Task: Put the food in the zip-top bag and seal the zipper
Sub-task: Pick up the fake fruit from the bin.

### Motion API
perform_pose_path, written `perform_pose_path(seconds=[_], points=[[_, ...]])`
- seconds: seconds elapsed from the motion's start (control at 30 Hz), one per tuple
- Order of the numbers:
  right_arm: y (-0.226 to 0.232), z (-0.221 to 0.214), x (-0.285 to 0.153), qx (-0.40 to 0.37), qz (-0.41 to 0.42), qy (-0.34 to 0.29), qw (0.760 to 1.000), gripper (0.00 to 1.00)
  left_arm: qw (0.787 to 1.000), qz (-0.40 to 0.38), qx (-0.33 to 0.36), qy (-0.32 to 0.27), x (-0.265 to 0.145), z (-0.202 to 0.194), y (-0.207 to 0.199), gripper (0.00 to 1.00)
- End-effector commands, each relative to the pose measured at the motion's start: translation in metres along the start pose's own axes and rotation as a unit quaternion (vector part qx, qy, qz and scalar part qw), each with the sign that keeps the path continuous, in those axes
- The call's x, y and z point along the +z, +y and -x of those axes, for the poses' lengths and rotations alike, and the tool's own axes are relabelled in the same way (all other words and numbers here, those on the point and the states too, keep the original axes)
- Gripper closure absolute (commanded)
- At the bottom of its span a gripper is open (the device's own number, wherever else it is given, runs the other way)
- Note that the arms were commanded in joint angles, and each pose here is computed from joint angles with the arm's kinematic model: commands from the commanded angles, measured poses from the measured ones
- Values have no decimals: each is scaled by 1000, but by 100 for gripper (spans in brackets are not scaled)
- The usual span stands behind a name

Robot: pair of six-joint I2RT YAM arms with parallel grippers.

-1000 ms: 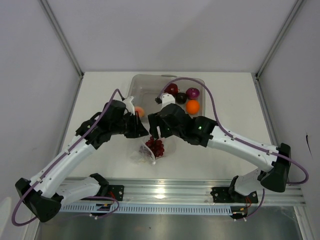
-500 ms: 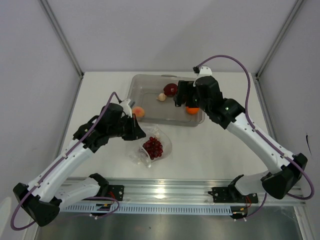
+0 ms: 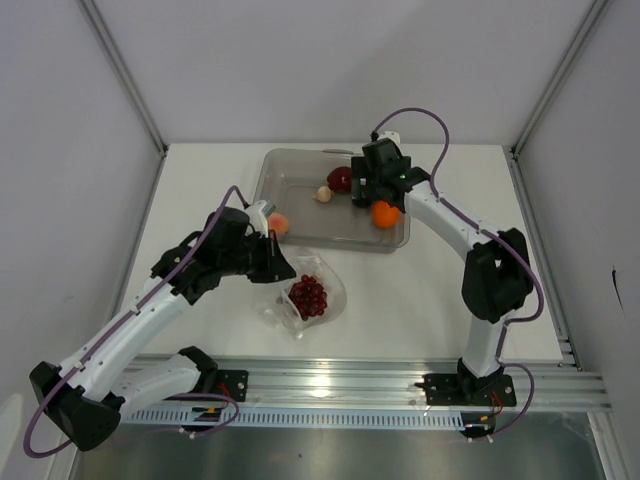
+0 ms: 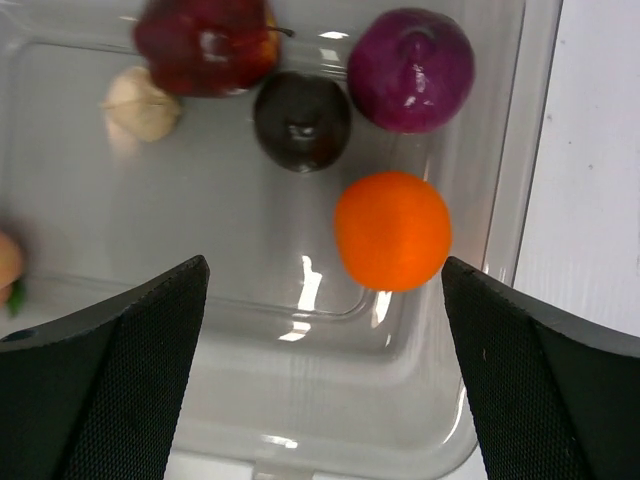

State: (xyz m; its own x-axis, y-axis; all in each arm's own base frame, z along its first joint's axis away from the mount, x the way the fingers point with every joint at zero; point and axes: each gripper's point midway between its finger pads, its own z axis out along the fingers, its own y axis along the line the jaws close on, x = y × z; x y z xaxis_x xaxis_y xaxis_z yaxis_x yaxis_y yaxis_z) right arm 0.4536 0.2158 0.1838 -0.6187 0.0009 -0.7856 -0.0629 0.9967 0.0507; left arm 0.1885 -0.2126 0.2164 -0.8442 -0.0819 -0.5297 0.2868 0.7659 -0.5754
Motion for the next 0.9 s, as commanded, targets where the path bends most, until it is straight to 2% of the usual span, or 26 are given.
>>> perform_pose_path(seconds=[0.0,0.1,0.27,0.87], points=[[-11,19,15,-5,-33,-19,999,0,1000,-26,13,-2,2,4,-8,100],[-21,2,41,-17,-59,8,998,1,999,-31,15,1,3,3,-10,99],[-28,-14,60,-32,-78,26,996,1,999,-32,13,9,7,-1,-8,99],[-45,-61,84,-55,-117,72,989,3,999,-36,9,13,9,-3,-7,99]])
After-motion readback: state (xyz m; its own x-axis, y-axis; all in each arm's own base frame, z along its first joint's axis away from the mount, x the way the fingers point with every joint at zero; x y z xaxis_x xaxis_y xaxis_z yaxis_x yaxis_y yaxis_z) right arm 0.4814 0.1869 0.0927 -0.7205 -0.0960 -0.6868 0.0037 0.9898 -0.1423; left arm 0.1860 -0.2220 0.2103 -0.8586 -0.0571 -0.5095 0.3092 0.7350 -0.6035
